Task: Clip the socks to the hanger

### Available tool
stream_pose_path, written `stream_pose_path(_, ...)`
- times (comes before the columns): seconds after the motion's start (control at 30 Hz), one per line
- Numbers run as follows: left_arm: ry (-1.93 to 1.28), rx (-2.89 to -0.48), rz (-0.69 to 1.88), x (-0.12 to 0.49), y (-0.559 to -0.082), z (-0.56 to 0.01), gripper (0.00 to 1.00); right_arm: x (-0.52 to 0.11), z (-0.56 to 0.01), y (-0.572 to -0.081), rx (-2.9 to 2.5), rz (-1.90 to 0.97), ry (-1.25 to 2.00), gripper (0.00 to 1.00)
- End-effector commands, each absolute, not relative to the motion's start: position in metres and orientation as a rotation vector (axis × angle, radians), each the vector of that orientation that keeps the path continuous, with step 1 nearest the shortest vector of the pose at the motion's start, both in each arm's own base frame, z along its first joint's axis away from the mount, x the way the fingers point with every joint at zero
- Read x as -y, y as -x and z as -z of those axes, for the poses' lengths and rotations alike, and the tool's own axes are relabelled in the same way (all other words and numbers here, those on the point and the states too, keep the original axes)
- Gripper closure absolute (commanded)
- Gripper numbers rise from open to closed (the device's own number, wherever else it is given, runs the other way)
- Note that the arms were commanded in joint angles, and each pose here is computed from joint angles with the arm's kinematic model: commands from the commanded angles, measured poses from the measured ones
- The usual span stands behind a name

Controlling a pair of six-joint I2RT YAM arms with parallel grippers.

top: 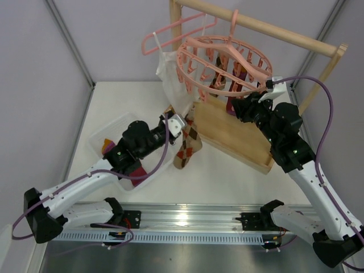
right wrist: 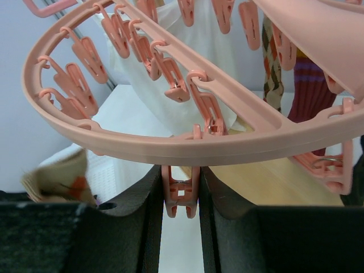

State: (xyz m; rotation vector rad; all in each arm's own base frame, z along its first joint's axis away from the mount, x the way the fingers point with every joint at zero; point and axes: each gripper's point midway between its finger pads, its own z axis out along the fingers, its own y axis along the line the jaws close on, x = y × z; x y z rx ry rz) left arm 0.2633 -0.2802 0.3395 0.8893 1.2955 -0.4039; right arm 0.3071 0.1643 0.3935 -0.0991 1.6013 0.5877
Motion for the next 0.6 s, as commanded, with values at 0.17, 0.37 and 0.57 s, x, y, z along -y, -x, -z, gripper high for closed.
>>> stream_pose_path(0.17, -1.02, -1.042, 0.496, 0.353, -0.243, -0.367, 0.99, -0.178, -0.417, -0.298, -1.575, -0.726, 0.099, 1.0)
stream_pose_path(0.37, -1.06, -1.029, 0.527, 0.384, -0.244, -0.358, 0.99, -0.18, -0.417, -0.295, -1.579, -0.741, 0.112, 1.0)
stream_pose_path(0.57, -1.062, -1.036, 0.535, 0.402, -0.251, -0.354, 0.99, -0.182, -0.413, -0.296, -1.59, -0.745, 0.121, 1.0)
